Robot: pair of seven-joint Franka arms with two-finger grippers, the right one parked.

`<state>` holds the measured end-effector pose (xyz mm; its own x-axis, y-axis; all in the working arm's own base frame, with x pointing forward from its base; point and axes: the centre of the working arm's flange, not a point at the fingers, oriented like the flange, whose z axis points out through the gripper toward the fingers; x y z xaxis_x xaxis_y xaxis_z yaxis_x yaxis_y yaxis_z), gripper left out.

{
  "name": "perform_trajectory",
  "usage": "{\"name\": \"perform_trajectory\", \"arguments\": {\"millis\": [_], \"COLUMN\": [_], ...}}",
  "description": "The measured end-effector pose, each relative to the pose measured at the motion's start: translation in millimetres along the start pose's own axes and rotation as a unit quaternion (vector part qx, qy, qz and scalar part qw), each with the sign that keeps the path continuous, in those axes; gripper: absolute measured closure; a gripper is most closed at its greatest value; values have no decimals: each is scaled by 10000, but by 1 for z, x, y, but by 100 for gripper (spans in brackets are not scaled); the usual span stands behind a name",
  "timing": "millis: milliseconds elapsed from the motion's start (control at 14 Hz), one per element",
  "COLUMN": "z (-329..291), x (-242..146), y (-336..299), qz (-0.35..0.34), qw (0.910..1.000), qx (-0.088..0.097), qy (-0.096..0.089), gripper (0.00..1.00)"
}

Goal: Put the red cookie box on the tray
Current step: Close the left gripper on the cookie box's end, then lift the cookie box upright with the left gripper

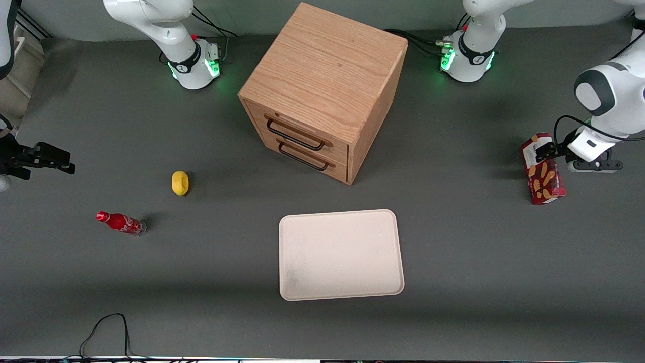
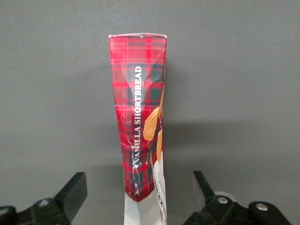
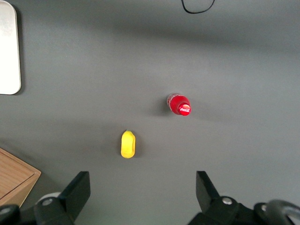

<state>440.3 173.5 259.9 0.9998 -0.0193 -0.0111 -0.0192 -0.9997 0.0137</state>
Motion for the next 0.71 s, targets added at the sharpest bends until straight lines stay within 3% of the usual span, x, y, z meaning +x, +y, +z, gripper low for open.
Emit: {"name": "perform_trajectory", "arguments": {"millis": [357, 429, 714], "z": [13, 13, 13], "x": [1, 1, 1], "y": [-1, -1, -1], "qz": [-12, -15, -23], "qw": [10000, 10000, 10000], "qx": [-1, -3, -8], "qy": [-4, -5, -2], "gripper": [0, 5, 50]}}
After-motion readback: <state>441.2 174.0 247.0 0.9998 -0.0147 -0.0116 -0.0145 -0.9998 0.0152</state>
